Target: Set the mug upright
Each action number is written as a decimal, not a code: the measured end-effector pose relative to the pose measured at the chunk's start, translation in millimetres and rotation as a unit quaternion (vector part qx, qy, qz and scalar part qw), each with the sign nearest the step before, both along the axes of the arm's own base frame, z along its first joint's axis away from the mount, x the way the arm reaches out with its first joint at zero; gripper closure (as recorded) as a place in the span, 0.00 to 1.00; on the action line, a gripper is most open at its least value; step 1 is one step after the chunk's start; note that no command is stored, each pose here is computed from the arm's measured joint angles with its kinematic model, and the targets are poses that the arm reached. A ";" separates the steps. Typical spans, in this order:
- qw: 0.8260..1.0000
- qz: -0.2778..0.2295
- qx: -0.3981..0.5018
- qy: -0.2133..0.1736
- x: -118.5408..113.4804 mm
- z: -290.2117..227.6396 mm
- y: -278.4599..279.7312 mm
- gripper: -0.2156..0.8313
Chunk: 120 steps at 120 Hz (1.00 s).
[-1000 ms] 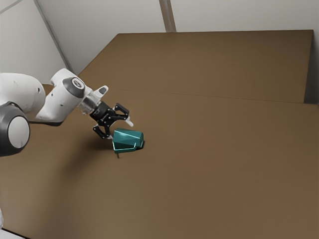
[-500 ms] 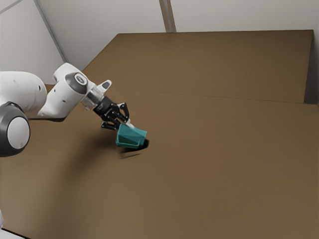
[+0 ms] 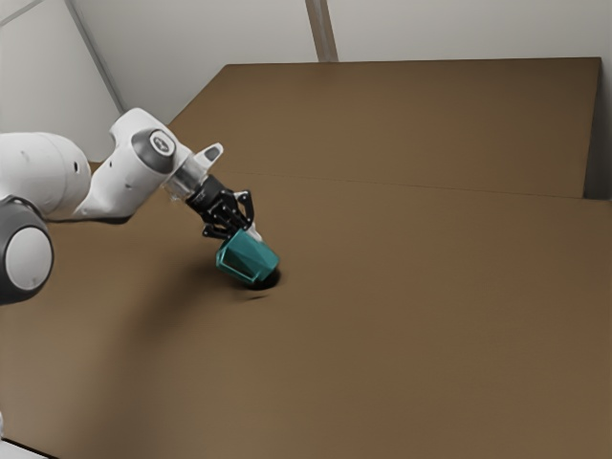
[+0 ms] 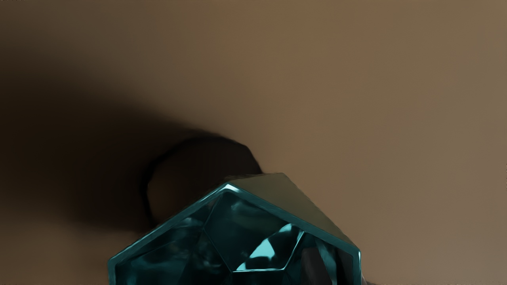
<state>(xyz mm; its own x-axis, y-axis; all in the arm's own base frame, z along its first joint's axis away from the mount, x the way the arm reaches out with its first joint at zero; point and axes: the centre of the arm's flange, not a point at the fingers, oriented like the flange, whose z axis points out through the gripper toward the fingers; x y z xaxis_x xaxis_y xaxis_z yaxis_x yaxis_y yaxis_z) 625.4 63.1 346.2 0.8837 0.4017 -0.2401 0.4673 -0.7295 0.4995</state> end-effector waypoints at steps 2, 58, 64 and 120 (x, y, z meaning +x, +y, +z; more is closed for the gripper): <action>1.000 -0.002 0.002 -0.002 -0.1 2.1 -1.0 0.93; 0.963 -0.155 0.213 -0.052 -40.1 88.3 -81.5 0.94; 0.956 -0.165 0.238 -0.055 -49.7 87.2 -89.7 0.94; 0.939 -0.154 0.298 -0.074 -78.0 68.2 -137.4 0.95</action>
